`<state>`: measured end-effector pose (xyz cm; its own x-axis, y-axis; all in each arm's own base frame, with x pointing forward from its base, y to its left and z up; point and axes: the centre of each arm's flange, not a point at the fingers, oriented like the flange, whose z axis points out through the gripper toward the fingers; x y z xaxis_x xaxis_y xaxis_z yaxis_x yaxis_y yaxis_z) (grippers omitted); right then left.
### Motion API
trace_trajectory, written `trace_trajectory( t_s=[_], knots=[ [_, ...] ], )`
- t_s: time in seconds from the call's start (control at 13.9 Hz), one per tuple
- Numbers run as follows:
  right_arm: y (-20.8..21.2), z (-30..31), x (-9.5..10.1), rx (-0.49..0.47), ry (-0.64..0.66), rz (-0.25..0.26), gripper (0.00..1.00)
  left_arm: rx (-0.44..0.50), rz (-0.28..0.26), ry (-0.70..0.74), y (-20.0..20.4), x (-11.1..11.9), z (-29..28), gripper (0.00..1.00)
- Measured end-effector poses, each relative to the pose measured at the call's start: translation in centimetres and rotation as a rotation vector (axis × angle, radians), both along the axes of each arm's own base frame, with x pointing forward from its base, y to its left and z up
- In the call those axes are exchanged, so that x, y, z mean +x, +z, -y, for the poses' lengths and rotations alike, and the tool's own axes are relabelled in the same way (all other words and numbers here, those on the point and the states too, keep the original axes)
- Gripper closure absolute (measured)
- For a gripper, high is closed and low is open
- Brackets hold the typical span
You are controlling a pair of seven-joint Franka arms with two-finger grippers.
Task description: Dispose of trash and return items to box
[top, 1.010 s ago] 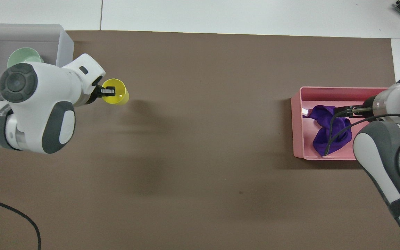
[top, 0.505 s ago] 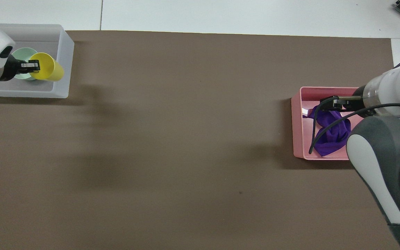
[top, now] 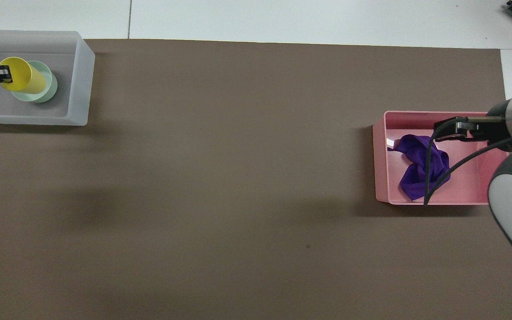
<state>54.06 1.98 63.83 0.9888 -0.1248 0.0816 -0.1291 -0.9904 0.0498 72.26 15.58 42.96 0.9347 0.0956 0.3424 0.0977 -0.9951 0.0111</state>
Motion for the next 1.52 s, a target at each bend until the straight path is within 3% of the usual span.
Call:
trace_trajectory(
  t_s=[0.51,0.79,1.08,1.3,1.37,1.44,1.52],
  knots=[
    [1.4,1.6,-1.1,0.014,0.030,-0.050,0.00,-0.055,-0.019,0.036,-4.1,1.3,-2.0,0.96],
    [1.5,1.7,-1.2,0.009,0.116,-0.053,0.00,-0.063,-0.033,0.039,-6.0,1.0,-1.8,0.96],
    [2.1,2.8,-1.6,0.028,0.101,-0.042,0.00,-0.064,-0.037,0.041,-7.4,0.6,-1.7,0.96],
    [1.9,3.2,-2.0,0.077,0.088,-0.068,0.00,-0.064,-0.038,0.040,-7.1,0.6,-1.6,0.73],
    [1.9,3.2,-2.0,0.073,0.087,-0.070,0.00,-0.064,-0.039,0.037,-6.9,0.6,-1.6,0.73],
    [1.9,3.3,-2.0,0.066,0.087,-0.070,0.00,-0.063,-0.040,0.031,-6.6,0.6,-1.5,0.67],
    [1.9,3.4,-2.0,0.056,0.087,-0.071,0.00,-0.059,-0.036,0.020,-6.3,0.6,-1.5,0.55]
  ],
)
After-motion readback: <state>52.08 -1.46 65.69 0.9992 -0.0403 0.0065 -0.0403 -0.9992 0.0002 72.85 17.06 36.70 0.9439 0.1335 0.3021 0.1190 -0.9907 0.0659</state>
